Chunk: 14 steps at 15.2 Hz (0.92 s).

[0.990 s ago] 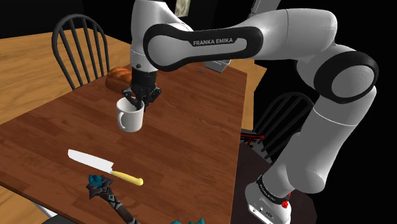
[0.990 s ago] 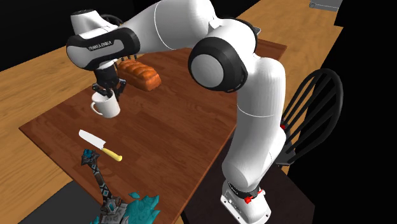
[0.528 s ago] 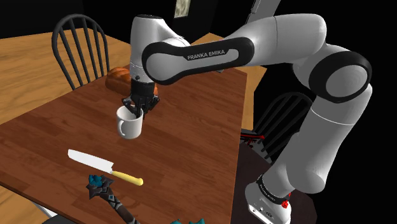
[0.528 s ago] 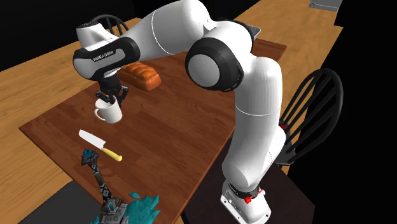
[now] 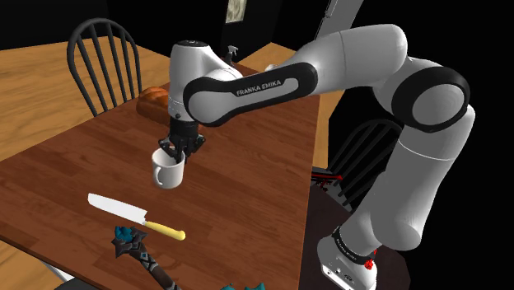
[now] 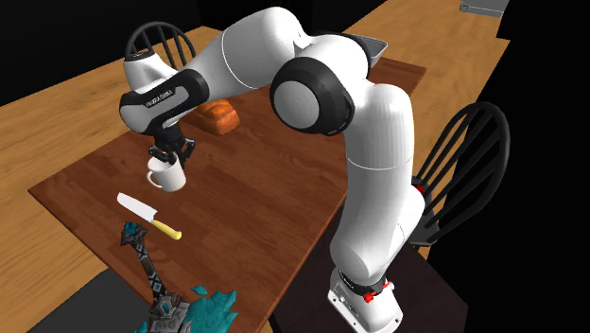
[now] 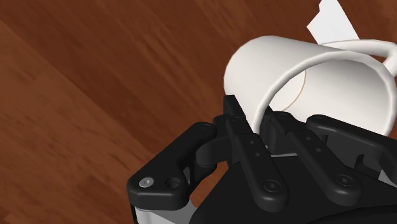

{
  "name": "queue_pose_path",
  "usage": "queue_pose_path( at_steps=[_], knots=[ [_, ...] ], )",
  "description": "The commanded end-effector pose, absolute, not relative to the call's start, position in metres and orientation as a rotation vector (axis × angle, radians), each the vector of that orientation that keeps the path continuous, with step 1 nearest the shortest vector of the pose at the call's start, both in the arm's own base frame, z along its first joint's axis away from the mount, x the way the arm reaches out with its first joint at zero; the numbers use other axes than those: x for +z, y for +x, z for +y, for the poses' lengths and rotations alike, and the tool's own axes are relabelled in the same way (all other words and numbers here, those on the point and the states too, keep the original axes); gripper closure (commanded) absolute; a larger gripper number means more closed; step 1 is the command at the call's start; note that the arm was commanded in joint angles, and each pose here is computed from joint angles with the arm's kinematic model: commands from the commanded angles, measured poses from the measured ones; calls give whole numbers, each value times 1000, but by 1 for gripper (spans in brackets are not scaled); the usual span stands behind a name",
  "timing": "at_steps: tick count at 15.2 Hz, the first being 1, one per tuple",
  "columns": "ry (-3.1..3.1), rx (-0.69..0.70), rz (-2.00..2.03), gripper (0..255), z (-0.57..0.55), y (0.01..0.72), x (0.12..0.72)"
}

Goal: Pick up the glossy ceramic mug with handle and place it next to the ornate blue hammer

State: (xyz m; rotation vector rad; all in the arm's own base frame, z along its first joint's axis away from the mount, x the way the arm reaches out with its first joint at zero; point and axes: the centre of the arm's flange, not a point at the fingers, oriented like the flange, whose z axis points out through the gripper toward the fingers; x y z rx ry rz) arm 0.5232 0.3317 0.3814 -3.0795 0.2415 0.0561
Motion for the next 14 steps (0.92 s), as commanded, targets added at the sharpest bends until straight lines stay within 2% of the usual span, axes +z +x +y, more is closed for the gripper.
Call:
queue_pose_path(
  at_steps=[1,11,14],
  knots=[
    [-3079,55,241,255,332,522,371],
    [-3079,55,241,255,332,522,319],
    [-3079,55,241,255,332,522,319]
  ],
)
